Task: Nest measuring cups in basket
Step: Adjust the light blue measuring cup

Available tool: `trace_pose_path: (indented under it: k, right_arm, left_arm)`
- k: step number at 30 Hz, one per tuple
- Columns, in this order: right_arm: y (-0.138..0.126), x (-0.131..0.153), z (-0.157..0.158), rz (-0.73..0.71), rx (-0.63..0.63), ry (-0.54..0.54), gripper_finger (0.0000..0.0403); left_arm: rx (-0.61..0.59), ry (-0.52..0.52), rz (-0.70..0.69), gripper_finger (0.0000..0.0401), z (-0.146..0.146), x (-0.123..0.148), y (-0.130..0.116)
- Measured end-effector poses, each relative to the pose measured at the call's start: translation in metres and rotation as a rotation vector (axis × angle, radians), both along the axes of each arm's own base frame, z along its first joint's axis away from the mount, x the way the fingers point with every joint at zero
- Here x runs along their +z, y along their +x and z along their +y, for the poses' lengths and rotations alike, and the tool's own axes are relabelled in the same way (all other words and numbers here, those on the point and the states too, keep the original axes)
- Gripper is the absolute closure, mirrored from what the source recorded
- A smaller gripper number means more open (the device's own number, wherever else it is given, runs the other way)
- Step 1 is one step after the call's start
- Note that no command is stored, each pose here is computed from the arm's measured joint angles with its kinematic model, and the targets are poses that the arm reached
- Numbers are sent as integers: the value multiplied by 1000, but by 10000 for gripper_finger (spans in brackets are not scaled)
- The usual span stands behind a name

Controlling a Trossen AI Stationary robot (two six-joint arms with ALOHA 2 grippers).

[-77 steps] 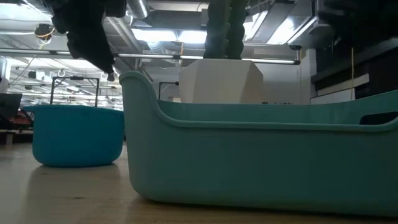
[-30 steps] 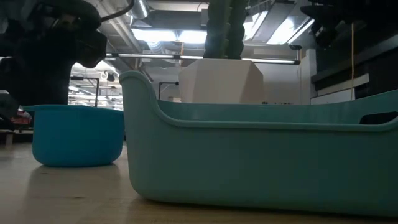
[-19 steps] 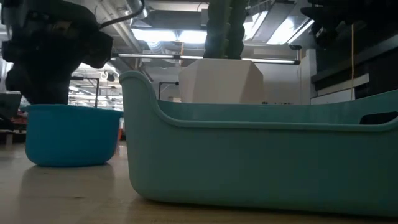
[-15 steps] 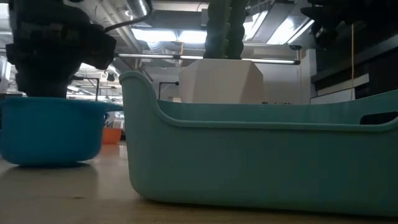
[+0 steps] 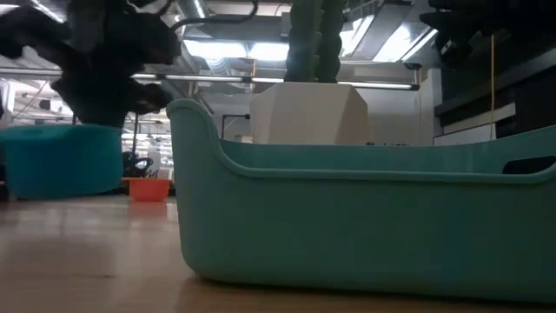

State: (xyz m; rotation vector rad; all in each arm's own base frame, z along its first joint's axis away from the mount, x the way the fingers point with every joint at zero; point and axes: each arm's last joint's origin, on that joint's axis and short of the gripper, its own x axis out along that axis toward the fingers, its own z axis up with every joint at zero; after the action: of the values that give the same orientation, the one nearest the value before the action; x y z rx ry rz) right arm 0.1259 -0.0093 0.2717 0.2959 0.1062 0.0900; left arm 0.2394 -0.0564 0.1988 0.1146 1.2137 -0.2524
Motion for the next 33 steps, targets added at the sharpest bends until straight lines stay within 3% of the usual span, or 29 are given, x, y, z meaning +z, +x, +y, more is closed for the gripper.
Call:
trace_pose_path:
  k: [5, 13, 22, 33]
  right_arm:
    - [3, -2, -1, 14, -19, 0, 291]
    - [5, -3, -1, 24, -19, 1, 291]
    - [6, -3, -1, 23, -19, 4, 291]
    - [6, -3, -1, 23, -19, 4, 291]
  left_arm:
    - [-171, 62, -13, 393, 12, -5, 5]
    - [-309, 101, -75, 392, 13, -15, 20]
    - [-300, 117, -67, 386, 11, -22, 24]
    - [-229, 158, -88, 301, 12, -21, 27]
